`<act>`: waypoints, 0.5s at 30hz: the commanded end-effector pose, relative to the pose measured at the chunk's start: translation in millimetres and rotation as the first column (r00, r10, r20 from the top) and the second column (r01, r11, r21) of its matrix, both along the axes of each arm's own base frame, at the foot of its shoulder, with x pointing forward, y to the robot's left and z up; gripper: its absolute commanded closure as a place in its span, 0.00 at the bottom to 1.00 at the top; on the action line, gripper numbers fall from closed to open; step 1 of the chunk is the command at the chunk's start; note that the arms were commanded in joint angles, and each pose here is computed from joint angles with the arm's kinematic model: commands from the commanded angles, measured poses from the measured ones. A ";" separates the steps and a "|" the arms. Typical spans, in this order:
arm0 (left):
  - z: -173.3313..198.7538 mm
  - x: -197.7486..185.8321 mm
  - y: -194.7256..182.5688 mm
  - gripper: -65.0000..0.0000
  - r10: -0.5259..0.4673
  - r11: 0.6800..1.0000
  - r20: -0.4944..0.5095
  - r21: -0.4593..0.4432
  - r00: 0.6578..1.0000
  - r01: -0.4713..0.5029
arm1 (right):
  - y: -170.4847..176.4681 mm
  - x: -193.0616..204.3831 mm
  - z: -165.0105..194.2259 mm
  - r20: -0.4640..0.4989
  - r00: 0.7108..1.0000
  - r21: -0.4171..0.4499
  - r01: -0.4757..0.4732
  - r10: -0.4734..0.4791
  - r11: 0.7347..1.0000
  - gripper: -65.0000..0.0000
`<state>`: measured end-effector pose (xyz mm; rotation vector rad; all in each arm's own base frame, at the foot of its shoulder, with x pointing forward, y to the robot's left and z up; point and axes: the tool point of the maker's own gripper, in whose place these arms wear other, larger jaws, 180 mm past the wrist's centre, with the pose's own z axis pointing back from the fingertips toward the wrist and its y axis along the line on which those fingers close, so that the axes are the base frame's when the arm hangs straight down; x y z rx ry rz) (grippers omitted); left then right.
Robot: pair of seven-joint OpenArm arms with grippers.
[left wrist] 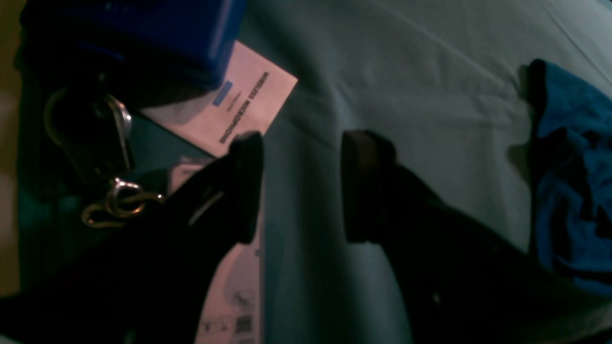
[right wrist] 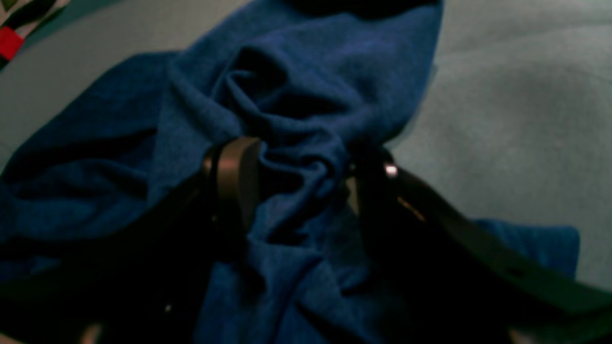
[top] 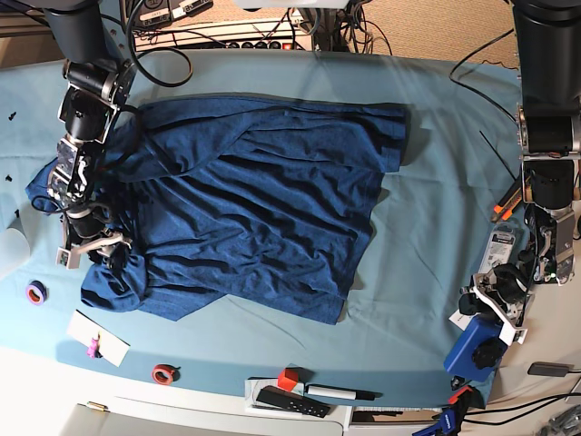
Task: Layout the t-shirt on the table in an organized manner, then fold the t-shirt properly
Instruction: 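Reposition the held shirt corner with the right gripper along the mat edge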
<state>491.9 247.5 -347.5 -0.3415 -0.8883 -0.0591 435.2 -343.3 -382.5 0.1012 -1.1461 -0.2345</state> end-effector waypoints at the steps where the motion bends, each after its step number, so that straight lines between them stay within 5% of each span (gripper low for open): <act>1: 28.8 15.8 6.0 0.59 0.009 1.000 0.077 -0.004 0.997 -0.009 | -8.1 4.7 11.7 0.017 1.000 -0.018 0.005 -0.004 1.000 0.53; 6: 28.8 15.8 6.3 0.59 0.010 1.000 0.077 -0.003 0.997 -0.009 | 12.7 5.0 13.0 0.055 0.996 0.054 -0.069 0.066 0.996 0.54; 12: 28.7 15.7 6.3 0.59 0.010 1.000 0.077 -0.003 0.997 -0.010 | 13.9 6.7 15.6 0.073 0.995 0.054 -0.068 0.064 0.996 0.97; 15: 28.8 15.7 6.6 0.59 0.010 1.000 0.077 -0.002 0.997 -0.010 | 7.3 6.6 20.9 0.080 0.995 0.035 -0.059 0.056 0.998 1.00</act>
